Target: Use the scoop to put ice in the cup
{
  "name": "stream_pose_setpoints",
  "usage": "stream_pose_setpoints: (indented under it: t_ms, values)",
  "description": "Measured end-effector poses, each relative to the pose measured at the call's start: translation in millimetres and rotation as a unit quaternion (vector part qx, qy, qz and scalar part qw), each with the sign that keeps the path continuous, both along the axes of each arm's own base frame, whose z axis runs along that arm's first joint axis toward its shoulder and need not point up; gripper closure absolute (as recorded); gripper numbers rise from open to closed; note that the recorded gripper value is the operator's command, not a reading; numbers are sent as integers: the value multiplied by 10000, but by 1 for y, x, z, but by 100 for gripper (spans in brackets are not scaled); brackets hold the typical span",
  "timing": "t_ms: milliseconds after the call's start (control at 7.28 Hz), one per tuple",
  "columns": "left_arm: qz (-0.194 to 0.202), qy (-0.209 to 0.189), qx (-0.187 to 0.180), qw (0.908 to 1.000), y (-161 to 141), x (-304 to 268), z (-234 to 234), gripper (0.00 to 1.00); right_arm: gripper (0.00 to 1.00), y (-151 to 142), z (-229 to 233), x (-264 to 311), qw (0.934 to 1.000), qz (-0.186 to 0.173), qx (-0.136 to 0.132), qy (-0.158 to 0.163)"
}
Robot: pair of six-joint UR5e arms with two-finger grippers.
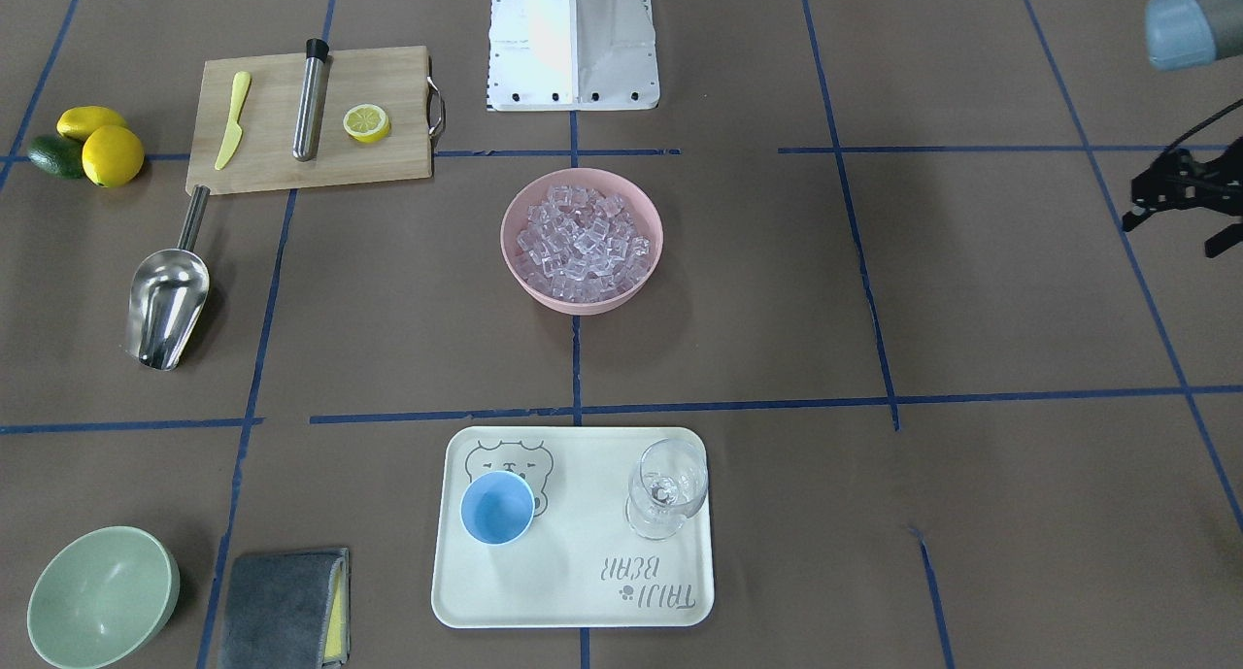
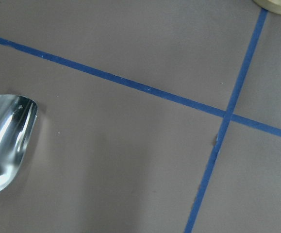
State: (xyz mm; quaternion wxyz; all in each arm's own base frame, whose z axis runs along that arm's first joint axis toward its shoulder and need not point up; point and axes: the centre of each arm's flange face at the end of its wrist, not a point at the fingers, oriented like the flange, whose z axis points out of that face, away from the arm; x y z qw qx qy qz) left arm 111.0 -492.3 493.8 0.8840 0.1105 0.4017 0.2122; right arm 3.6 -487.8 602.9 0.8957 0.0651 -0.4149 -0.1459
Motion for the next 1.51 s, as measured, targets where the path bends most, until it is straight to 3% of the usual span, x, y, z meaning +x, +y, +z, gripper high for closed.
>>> stream_pose_setpoints:
  t_ms: [137, 275, 549, 687, 1099, 1511]
  values:
    - [637, 250, 602, 9958, 7, 68, -38, 0, 0, 5, -1, -6, 9997, -9, -21, -238]
    - [1159, 522, 1095, 9858, 10, 132, -78, 0, 0, 10, -8, -16, 9991, 30, -114, -402]
    - [1959, 990, 1691, 9608, 13, 254, -157, 0, 0, 24, -35, -49, 9980, 67, -207, -589]
    - [2258, 1179, 1945, 9472, 28, 300, -184, 0, 0, 30, -44, -65, 9974, 125, -184, -685]
    - [2333, 1465, 2722, 9220, 49, 354, -192, 0, 0, 43, -66, -111, 9940, 379, -396, -951]
    - [2085, 1405, 3097, 9170, 47, 360, -186, 0, 0, 60, -98, -163, 9911, 637, -799, -847]
